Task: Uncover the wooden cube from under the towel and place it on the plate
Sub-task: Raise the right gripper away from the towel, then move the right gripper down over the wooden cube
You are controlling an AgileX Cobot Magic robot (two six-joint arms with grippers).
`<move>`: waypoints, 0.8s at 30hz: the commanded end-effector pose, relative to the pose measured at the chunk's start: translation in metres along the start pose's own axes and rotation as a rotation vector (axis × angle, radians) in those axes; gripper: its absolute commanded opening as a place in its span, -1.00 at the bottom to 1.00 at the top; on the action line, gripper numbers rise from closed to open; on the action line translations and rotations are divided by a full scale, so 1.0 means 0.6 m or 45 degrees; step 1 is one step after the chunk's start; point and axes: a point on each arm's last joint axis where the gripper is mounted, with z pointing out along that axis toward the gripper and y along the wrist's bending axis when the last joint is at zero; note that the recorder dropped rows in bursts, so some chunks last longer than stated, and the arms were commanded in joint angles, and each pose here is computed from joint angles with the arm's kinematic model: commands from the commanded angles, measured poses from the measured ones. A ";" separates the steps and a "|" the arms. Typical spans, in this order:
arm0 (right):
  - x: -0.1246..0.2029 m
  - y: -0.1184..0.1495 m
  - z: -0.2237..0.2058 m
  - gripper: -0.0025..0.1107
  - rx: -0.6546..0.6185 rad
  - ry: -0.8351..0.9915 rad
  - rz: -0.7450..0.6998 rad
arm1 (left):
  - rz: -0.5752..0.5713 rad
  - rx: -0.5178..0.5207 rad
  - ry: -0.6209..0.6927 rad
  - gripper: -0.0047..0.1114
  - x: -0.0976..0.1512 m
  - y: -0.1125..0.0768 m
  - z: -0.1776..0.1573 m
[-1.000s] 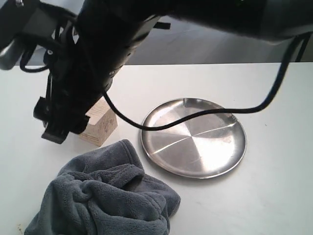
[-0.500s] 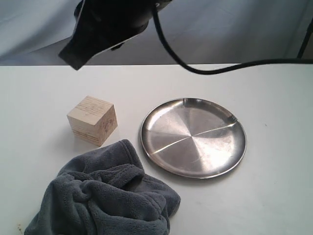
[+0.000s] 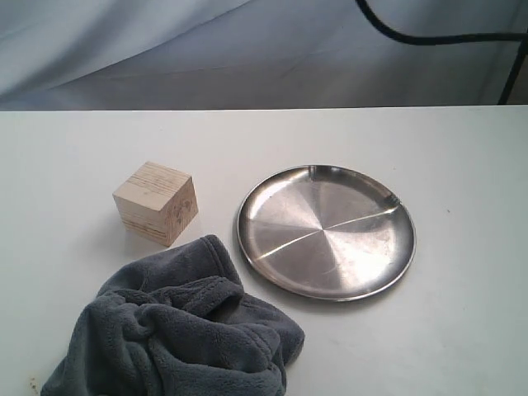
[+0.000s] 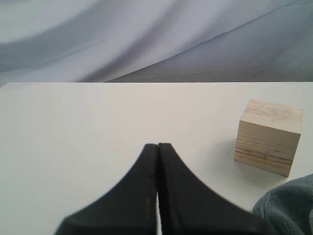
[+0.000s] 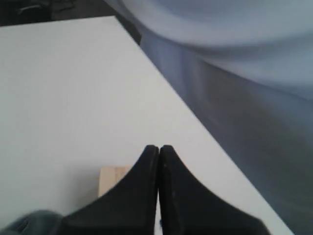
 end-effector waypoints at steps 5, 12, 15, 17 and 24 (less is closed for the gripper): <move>0.087 0.005 0.043 -0.96 0.162 -0.164 0.009 | -0.008 0.006 -0.011 -0.92 -0.001 -0.001 0.000; 0.239 0.035 0.080 -0.96 0.281 -0.215 0.018 | -0.013 0.006 -0.011 -0.92 -0.001 -0.001 0.000; 0.257 0.040 0.096 -0.96 0.262 -0.207 0.114 | -0.013 0.006 -0.011 -0.92 -0.001 -0.001 0.000; 0.277 0.055 0.123 -0.96 0.203 -0.146 0.049 | -0.013 0.006 -0.011 -0.92 -0.001 -0.001 0.000; 0.310 0.137 0.175 -0.96 -0.006 -0.057 -0.192 | -0.009 0.006 -0.011 -0.92 -0.001 -0.001 0.000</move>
